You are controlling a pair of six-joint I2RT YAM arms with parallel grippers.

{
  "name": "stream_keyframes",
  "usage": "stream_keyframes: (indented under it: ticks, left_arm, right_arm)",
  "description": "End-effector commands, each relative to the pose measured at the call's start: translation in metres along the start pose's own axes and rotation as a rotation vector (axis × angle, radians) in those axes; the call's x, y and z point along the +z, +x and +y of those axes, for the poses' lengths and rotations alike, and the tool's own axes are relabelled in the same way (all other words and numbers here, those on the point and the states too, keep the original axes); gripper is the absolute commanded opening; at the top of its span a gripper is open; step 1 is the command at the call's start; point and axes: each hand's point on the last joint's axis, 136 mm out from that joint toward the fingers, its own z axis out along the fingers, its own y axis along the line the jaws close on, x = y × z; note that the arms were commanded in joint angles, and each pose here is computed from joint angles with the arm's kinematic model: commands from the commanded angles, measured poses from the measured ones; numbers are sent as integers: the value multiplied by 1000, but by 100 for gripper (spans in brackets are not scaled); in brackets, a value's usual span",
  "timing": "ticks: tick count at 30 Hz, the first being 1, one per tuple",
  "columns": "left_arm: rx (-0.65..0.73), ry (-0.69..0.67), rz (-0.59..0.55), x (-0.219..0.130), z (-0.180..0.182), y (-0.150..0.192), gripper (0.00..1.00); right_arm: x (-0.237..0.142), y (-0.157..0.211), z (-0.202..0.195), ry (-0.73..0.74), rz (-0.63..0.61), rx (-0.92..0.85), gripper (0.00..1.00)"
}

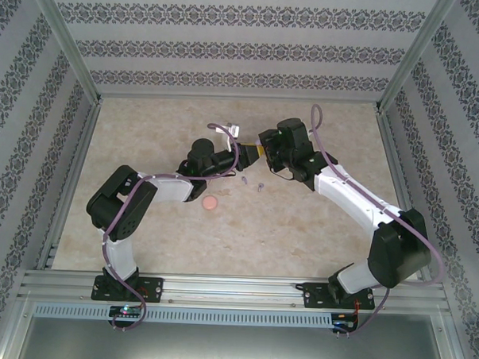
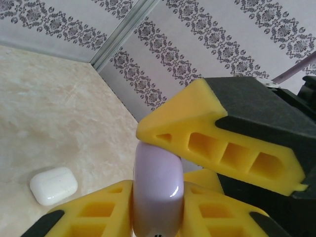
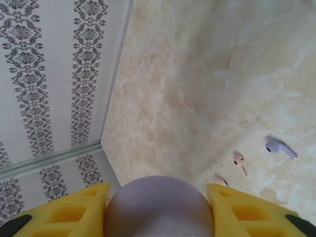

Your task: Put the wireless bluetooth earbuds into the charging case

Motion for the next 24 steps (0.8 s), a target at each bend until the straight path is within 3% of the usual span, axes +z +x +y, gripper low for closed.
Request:
stream_keyframes:
  ticks: [1,5,9,14,20,24]
  left_arm:
    - [8,26,-18,7,-4,-5,18]
    - [7,32,-9,7,-6,-5,1]
    - [-3,27,-5,5,-8,-6,0]
    - [-10,24,25,-3,-11,-13,0]
    - [-1,41,86,-26,-13,-27,0]
    - [20,62,157,-36,-21,-30,0]
  right_arm:
    - [1,7,0,-13,21,-1,42]
    - [-2,2,6,-32,9,1,49]
    - [-11,-8,20,-77,-14,-23,68]
    - [-41,-32,30,-134,-40,-138,72]
    - [-69,-48,18,-215,15,-448,73]
    - [-82,-27,20,-334,87,-764,72]
